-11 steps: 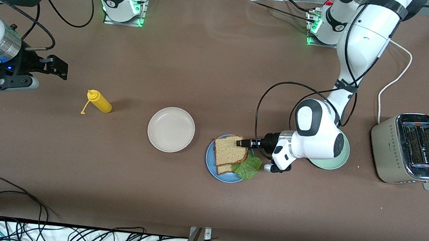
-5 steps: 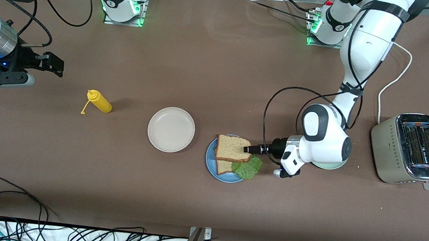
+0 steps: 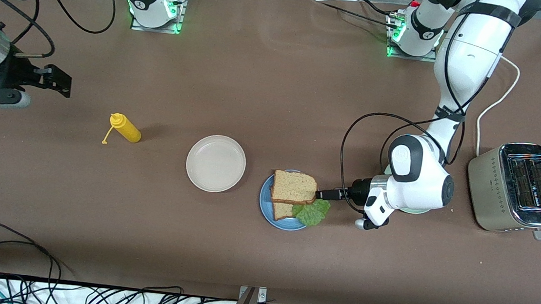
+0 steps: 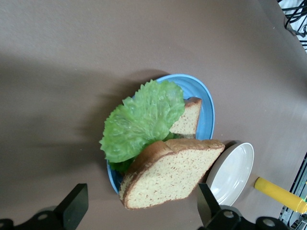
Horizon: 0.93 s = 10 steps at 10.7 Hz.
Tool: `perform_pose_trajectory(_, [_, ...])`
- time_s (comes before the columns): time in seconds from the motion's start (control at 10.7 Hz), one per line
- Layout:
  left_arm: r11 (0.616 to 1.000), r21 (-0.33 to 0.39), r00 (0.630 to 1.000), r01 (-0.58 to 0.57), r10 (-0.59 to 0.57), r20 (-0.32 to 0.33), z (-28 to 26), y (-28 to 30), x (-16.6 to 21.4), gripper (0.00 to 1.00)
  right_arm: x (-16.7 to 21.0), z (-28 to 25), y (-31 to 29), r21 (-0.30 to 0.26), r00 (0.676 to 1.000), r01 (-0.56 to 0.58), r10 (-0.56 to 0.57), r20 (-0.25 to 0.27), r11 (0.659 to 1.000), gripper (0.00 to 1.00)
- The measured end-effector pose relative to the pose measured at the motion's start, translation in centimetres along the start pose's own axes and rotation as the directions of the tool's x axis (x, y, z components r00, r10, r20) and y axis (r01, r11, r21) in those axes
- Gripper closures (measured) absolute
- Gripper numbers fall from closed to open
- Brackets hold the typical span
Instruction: Make sandwich in blue plate with both arms
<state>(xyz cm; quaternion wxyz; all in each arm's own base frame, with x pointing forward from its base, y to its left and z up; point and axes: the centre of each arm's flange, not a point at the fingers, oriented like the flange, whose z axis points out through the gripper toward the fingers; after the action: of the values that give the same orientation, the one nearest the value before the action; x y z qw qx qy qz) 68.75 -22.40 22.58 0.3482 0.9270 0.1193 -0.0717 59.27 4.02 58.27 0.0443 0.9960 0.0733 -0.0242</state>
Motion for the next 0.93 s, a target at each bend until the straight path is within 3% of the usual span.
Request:
perform_pose_trajectory(0.56, [0.999,0.032,0.999,0.015,-0.017,0.050,-7.1,-1.9,0.9,0.00,-0.2,-0.4,2.0,-0.001,0.999,-0.037,0.037,-0.009,0.999,0.00])
perform_pose_trajectory(0.93, [0.963,0.236,0.991,-0.131,0.120,0.057,-12.8,-0.2,-0.4,0.00,-0.3,-0.3,3.0,0.001,0.998,-0.056,0.056,-0.008,0.998,0.00])
